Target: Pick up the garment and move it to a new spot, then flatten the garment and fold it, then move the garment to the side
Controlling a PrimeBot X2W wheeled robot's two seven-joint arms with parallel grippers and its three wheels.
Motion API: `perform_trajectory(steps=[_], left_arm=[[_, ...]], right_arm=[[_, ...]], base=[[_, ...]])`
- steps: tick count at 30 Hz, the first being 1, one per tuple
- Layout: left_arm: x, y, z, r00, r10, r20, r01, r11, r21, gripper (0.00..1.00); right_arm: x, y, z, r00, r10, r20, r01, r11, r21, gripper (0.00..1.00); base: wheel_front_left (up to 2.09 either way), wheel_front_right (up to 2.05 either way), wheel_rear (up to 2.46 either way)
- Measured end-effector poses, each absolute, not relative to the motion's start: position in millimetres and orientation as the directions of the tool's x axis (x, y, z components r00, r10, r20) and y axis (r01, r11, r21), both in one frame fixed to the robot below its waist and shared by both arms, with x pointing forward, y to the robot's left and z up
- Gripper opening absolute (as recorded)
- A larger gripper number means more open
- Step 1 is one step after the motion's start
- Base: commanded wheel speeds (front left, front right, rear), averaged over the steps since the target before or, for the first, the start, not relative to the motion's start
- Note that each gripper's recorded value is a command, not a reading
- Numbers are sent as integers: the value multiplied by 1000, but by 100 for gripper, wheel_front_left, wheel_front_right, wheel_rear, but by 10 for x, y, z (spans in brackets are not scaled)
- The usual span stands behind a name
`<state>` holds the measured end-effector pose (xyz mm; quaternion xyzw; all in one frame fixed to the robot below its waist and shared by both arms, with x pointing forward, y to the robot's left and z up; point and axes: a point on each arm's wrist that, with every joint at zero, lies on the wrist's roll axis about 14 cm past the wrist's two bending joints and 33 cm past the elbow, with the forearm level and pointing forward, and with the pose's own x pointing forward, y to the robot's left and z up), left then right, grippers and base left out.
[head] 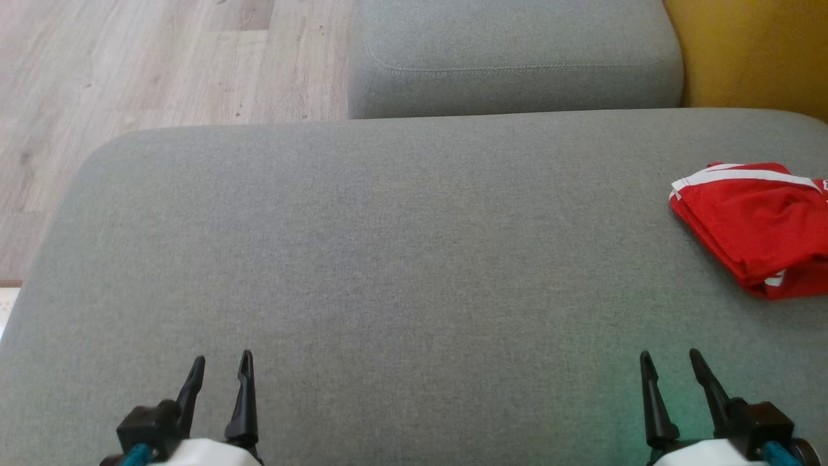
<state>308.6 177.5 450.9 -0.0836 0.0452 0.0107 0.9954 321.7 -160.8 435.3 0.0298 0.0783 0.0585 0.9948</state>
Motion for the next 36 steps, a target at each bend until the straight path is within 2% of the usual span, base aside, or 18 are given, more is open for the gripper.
perform_trajectory(steps=[3, 4, 10, 36], left_arm=[[3071, 1779, 4468, 994, 18, -105, -36, 984, -176, 100], [3058, 1771, 4430, 993, 15, -118, -36, 983, -178, 0], [2954, 1773, 4222, 980, 22, -196, -65, 974, -217, 0], [3059, 1860, 4216, 971, 54, -235, -161, 870, -465, 0]], right_arm=[[3216, -1585, 4360, 981, 128, -146, -119, 991, 70, 100], [3202, -1585, 4329, 979, 128, -157, -118, 991, 71, 0], [3104, -1625, 4158, 970, 110, -219, -86, 990, 115, 0], [3166, -1781, 4166, 970, 31, -240, 67, 918, 390, 0]], base=[[0, 0, 0], [0, 0, 0], [0, 0, 0], [0, 0, 0]])
